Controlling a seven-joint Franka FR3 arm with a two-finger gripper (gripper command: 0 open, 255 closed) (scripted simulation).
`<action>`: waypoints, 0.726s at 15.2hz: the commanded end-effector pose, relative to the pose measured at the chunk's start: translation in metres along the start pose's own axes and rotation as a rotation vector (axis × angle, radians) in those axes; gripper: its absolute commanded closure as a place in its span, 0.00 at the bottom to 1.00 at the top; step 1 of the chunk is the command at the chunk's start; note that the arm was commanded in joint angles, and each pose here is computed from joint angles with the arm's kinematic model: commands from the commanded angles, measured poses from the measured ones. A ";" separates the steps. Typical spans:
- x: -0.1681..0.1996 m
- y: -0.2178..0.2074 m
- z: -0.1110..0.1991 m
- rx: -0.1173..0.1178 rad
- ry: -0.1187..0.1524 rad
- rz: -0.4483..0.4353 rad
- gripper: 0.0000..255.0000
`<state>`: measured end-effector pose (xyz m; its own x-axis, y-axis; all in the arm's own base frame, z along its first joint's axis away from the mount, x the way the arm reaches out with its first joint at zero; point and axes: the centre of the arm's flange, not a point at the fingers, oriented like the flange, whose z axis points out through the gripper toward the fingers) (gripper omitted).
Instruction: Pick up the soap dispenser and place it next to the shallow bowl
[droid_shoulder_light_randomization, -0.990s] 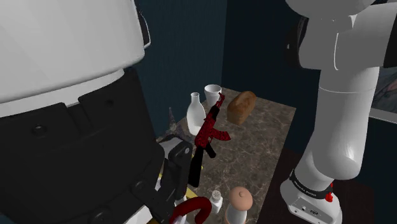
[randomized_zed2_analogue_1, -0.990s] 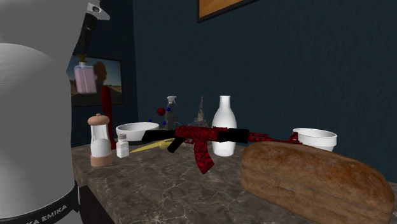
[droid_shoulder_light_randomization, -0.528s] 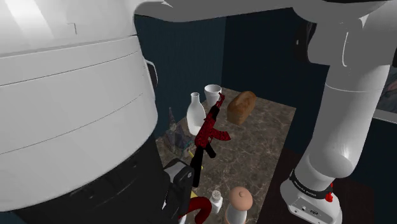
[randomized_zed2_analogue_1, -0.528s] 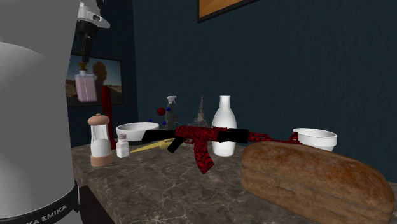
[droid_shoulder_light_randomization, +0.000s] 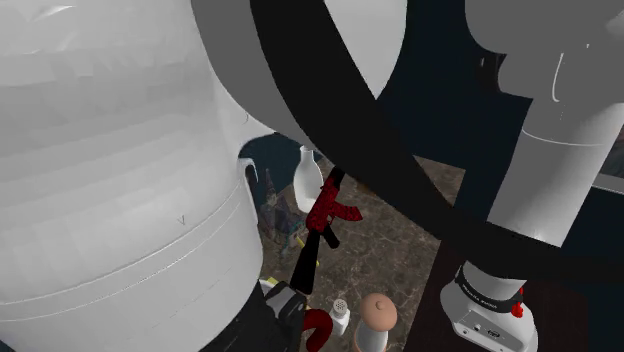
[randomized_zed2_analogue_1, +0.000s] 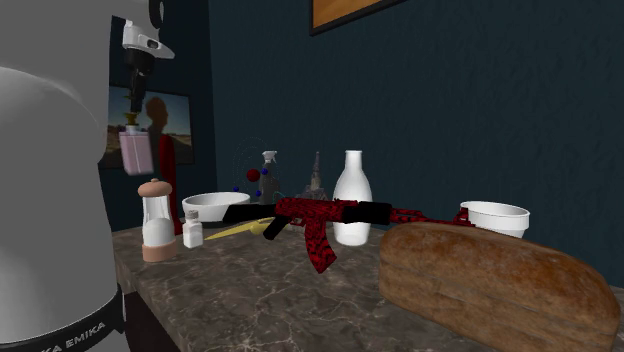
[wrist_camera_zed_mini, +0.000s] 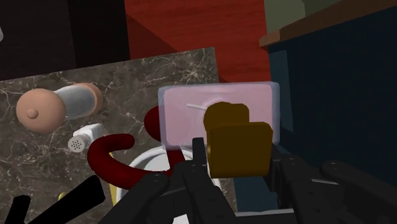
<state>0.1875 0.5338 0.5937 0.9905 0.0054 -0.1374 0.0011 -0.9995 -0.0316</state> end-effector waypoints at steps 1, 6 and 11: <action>0.001 0.000 0.010 0.001 0.000 0.000 1.00; 0.005 0.001 0.036 0.001 0.000 0.000 1.00; 0.008 0.002 0.063 0.001 0.000 0.000 1.00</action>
<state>0.1879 0.5336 0.5371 0.9905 0.0053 -0.1375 0.0010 -0.9995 -0.0317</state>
